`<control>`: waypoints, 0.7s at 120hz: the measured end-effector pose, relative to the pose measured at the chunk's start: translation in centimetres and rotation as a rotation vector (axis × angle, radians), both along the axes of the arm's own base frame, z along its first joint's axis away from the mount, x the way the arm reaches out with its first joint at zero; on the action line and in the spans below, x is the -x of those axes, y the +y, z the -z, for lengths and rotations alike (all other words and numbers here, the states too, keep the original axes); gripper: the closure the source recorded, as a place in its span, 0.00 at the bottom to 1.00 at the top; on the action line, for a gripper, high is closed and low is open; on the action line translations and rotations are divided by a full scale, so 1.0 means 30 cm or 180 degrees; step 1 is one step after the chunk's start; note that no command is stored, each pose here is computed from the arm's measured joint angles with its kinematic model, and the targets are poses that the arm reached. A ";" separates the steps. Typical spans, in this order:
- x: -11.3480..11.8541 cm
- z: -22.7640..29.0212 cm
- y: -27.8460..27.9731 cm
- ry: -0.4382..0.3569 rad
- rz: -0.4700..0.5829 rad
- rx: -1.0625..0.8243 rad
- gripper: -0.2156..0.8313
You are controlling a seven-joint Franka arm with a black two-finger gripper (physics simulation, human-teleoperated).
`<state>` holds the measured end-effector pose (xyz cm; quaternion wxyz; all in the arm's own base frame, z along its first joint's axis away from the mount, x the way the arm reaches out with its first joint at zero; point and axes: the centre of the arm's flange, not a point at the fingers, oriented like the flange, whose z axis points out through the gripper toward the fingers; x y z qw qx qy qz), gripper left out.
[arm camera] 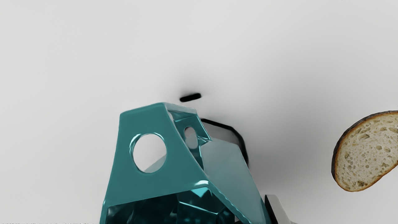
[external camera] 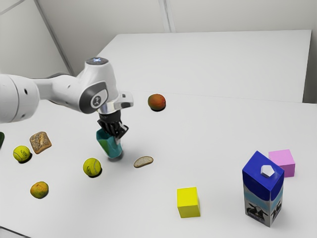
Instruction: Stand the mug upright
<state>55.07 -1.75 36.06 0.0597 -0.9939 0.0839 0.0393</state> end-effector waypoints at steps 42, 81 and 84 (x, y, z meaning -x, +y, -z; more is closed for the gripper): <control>-0.005 0.028 -0.014 -0.0003 -0.0249 0.0025 0.73; -0.045 -0.220 -0.071 -0.0359 -0.0332 0.0088 0.32; -0.053 -0.248 -0.070 -0.0379 -0.0352 0.0102 0.31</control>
